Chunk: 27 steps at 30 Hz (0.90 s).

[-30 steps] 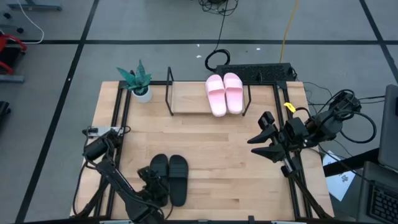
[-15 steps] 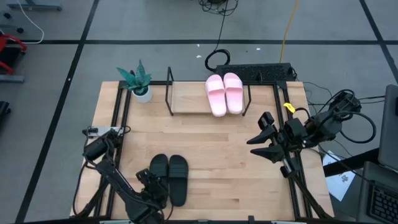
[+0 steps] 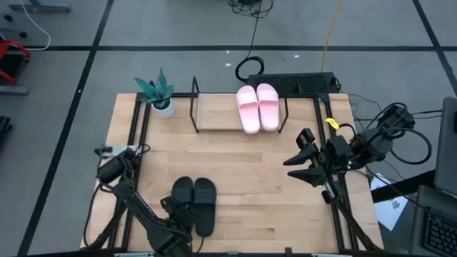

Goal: Pick and place slides into the shelf
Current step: Put the left black slipper on the shelf

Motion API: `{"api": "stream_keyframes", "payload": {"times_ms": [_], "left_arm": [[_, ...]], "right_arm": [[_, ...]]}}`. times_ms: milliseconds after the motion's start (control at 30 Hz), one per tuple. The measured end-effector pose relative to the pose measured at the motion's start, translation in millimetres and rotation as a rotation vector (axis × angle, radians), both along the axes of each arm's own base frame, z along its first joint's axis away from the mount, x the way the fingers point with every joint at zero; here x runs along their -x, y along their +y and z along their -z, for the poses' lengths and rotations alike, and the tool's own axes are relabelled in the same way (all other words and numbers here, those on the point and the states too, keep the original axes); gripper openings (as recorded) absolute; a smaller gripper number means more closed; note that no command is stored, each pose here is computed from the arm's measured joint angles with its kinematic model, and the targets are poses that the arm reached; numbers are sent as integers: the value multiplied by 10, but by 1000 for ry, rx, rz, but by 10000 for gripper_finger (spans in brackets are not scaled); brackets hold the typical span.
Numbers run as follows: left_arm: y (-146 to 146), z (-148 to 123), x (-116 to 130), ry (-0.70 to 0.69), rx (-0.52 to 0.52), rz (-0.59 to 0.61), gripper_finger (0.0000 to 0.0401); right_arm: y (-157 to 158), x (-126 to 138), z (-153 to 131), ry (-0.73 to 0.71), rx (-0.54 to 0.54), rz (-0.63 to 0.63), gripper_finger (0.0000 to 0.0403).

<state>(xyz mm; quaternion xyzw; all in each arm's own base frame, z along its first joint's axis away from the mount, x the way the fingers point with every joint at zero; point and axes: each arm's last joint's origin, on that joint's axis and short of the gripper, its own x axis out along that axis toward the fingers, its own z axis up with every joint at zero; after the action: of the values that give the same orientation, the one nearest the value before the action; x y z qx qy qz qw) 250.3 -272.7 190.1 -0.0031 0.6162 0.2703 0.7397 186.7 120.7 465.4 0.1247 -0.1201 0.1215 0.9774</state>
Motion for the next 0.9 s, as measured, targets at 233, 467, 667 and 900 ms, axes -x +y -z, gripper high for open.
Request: {"api": "stream_keyframes", "payload": {"times_ms": [233,467,667,900], "left_arm": [[102,-23,-19,-3,-69,-57,294],[139,-21,-73,-19,-67,-71,291],[121,-16,-79,-39,-57,-73,290],[153,105,14,-9,-103,-71,277]], "right_arm": [[1,-2,7,2,23,5,110],[2,-3,10,-1,49,12,110],[1,-2,11,0,49,12,110],[2,-3,15,3,52,12,110]]}}
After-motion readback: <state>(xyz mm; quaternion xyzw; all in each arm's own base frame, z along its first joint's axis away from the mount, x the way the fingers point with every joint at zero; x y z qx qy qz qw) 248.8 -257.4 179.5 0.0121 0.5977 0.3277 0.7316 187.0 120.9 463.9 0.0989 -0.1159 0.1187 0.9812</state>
